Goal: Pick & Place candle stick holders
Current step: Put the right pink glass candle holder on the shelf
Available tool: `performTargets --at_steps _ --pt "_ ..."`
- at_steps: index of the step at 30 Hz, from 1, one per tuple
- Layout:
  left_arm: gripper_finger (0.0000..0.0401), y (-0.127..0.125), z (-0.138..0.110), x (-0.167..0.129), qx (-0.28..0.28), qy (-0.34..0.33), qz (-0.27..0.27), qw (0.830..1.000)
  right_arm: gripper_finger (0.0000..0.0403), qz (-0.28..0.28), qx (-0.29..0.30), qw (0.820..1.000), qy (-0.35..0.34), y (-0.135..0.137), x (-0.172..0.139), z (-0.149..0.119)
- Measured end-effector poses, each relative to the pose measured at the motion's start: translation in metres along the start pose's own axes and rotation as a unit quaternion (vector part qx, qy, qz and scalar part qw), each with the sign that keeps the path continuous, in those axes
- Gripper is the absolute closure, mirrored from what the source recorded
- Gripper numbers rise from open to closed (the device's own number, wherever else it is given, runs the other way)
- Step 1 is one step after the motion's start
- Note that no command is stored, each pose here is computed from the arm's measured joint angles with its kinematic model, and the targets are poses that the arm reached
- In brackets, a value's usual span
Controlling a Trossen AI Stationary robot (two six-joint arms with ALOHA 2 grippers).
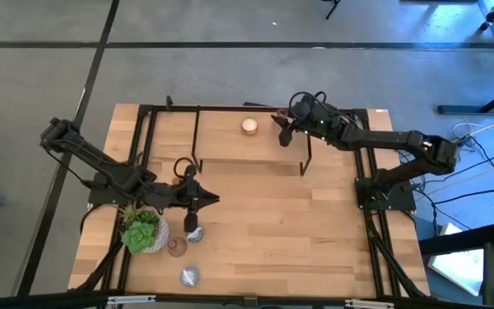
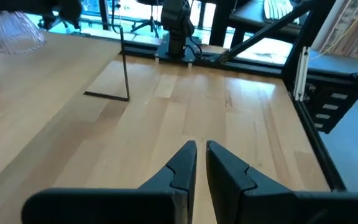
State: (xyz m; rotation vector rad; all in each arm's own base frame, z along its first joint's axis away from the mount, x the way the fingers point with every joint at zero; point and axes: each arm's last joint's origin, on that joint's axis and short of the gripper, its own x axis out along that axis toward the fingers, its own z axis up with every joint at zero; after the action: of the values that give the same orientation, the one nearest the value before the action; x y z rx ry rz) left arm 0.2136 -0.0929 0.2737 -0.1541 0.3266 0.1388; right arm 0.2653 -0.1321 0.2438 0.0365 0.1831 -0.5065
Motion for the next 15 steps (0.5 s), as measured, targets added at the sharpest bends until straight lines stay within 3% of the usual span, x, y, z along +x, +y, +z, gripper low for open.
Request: performTargets --at_steps 7,15 --pt "0.0370 -0.002 -0.004 0.005 0.005 0.014 -0.011 1.000 0.0261 -0.053 -0.009 0.998 0.013 -0.003 0.001 -0.003" --pt "0.0370 -0.003 -0.001 0.004 -0.003 0.002 -0.016 1.000 0.0261 -0.056 -0.005 0.998 0.014 -0.004 -0.003 -0.016"
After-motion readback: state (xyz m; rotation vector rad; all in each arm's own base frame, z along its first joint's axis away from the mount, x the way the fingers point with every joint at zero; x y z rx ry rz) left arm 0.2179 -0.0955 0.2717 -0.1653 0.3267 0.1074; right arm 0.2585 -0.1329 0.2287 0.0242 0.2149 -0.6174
